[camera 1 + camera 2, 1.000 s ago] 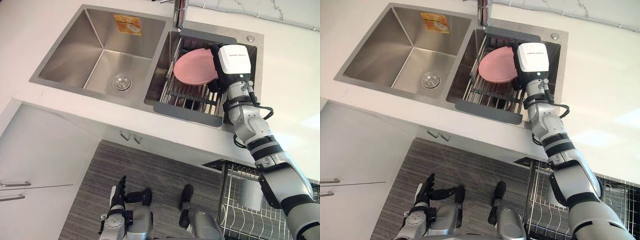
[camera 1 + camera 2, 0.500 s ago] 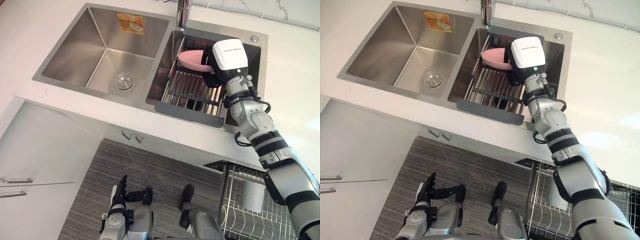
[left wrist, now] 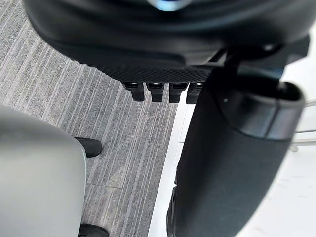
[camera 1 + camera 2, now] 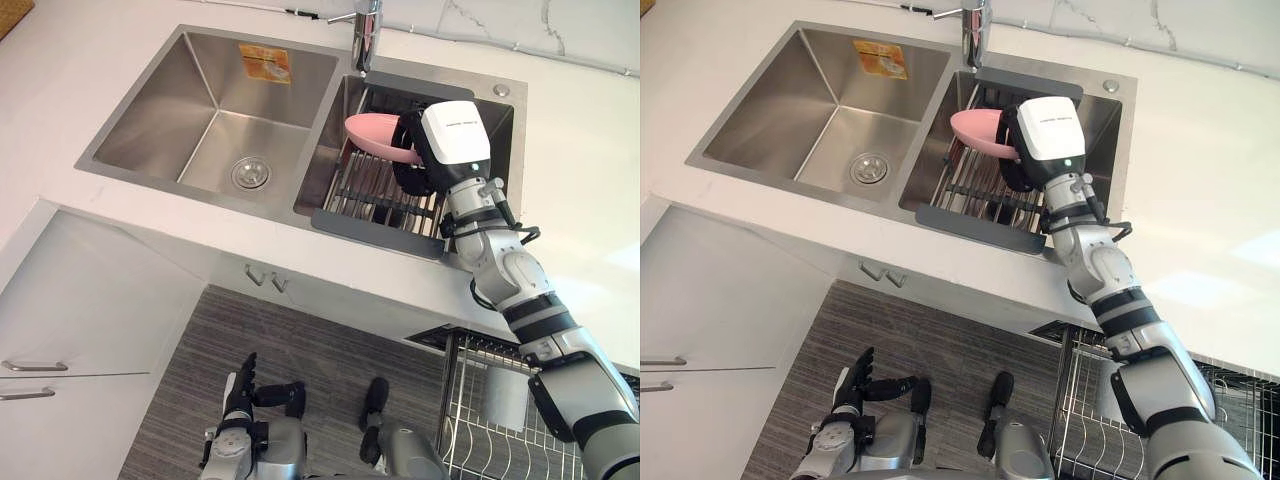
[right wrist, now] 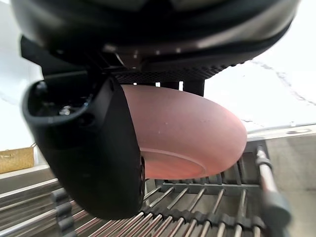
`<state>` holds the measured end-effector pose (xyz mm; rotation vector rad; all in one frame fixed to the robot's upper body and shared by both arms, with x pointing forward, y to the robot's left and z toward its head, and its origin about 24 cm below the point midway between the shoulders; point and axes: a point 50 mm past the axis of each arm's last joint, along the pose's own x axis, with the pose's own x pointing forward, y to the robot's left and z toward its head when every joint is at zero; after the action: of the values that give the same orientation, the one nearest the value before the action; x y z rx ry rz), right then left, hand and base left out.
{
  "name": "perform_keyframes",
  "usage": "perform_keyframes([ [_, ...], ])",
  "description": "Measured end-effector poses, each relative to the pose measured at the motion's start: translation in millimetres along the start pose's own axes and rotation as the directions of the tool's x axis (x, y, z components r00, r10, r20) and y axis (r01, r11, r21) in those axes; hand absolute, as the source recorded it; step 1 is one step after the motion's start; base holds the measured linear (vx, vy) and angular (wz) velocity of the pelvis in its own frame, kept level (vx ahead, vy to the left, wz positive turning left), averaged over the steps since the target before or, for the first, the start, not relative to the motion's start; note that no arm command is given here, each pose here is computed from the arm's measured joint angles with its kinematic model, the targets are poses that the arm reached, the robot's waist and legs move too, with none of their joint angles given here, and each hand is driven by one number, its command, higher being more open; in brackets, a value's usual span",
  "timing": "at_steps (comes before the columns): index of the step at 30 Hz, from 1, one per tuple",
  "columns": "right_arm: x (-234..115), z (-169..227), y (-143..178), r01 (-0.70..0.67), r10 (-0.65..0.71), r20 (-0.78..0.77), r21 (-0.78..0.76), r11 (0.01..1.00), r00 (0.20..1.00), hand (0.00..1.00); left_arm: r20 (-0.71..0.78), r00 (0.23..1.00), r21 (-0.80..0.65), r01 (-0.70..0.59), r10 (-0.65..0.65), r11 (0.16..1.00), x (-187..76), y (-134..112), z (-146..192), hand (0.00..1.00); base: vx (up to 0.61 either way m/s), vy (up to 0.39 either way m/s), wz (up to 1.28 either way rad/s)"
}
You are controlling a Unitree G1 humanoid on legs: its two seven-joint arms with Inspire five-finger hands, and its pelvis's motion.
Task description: Walk over to the sink, pick up the cup, carry it to the dishwasher, place the cup inside the dishwasher, then close the dishwasher door
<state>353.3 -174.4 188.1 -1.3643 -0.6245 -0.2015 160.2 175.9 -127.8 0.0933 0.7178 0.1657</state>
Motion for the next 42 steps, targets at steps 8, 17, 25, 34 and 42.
perform_keyframes([
  [8, -26, 1, -2, 0.031, -0.029, -0.020, 0.075, 0.997, 0.999, 0.00, -0.037, 0.999, 0.009, -0.001, 0.001, 1.000, -4, 7, -11, 1.00, 0.00, 0.001, -0.03],
  [17, -35, 15, -44, 0.260, -0.263, 0.002, 0.149, 0.954, 0.965, 0.00, -0.087, 0.996, 0.040, 0.002, 0.001, 0.999, -6, 9, -22, 1.00, 0.00, 0.003, -0.03],
  [25, -66, 32, -59, 0.350, -0.362, 0.003, 0.248, 0.903, 0.932, 0.00, -0.118, 0.993, 0.050, 0.004, 0.002, 0.999, -7, 9, -27, 1.00, -0.03, 0.009, -0.09],
  [34, -99, 36, -50, 0.314, -0.314, -0.055, 0.322, 0.893, 0.948, 0.00, -0.151, 0.989, 0.069, 0.009, 0.002, 0.998, -9, 9, -34, 1.00, -0.02, 0.014, -0.08],
  [42, -118, 42, -59, 0.323, -0.326, -0.047, 0.332, 0.886, 0.944, 0.00, -0.176, 0.984, 0.074, 0.009, 0.004, 0.997, -11, 9, -40, 1.00, 0.00, 0.026, -0.22],
])
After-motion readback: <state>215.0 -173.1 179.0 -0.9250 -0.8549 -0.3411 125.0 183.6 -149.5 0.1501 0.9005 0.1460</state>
